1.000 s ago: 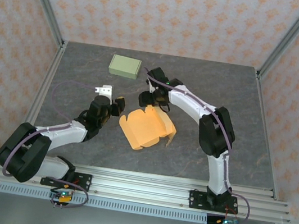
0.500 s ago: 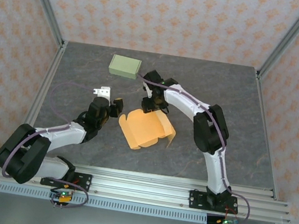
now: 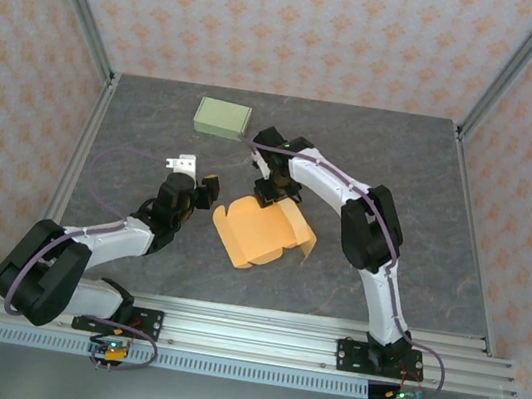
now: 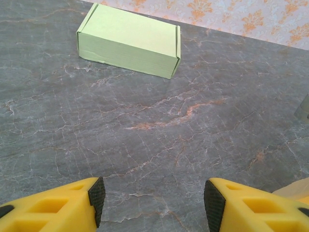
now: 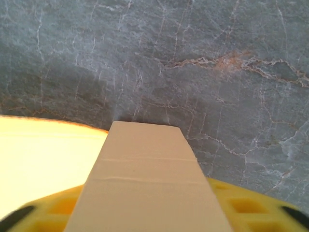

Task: Fold the paper box

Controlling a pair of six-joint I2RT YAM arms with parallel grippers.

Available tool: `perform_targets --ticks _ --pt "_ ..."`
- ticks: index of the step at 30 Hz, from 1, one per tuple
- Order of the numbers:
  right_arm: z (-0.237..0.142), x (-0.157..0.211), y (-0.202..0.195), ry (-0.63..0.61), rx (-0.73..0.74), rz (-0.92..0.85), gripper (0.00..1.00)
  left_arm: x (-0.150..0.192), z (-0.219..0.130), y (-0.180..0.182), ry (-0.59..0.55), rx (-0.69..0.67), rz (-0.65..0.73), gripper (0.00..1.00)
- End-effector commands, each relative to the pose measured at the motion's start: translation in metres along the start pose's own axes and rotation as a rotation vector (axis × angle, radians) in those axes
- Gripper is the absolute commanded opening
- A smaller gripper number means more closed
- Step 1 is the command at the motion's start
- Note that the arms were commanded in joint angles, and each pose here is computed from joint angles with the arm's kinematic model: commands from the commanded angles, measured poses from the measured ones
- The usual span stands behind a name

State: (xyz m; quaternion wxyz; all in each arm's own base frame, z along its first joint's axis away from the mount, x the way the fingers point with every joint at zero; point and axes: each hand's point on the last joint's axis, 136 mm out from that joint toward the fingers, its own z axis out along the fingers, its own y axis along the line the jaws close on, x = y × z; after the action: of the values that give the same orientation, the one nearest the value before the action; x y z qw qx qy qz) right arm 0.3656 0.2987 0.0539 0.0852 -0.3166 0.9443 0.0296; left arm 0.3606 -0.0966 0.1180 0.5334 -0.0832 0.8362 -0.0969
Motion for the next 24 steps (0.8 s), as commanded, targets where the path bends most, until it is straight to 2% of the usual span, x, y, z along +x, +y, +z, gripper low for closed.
perform_targets --ticks 1,6,8,12,15,20,24 --pt "-0.023 -0.002 -0.010 -0.015 0.066 0.023 0.65 -0.006 0.002 0.002 -0.015 -0.012 -0.016 0.60" --pt "-0.044 -0.021 0.010 -0.131 -0.062 0.170 0.73 -0.006 0.001 0.003 -0.015 -0.013 -0.020 0.60" --pt "-0.050 -0.026 0.016 -0.160 -0.107 0.205 0.81 -0.006 0.001 0.002 -0.016 -0.010 -0.021 0.60" --pt "-0.050 -0.030 0.006 -0.166 -0.050 0.237 0.82 -0.007 0.000 0.002 -0.018 -0.010 -0.020 0.60" --pt "-0.042 -0.028 -0.003 -0.138 0.011 0.235 0.79 -0.006 0.000 0.002 -0.018 -0.007 -0.020 0.60" --pt "-0.032 -0.027 -0.001 -0.115 0.001 0.231 0.71 -0.004 0.001 0.003 -0.015 -0.015 -0.020 0.61" --pt "-0.027 -0.030 0.004 -0.103 -0.027 0.226 0.58 -0.004 0.003 0.001 -0.012 -0.002 -0.021 0.61"
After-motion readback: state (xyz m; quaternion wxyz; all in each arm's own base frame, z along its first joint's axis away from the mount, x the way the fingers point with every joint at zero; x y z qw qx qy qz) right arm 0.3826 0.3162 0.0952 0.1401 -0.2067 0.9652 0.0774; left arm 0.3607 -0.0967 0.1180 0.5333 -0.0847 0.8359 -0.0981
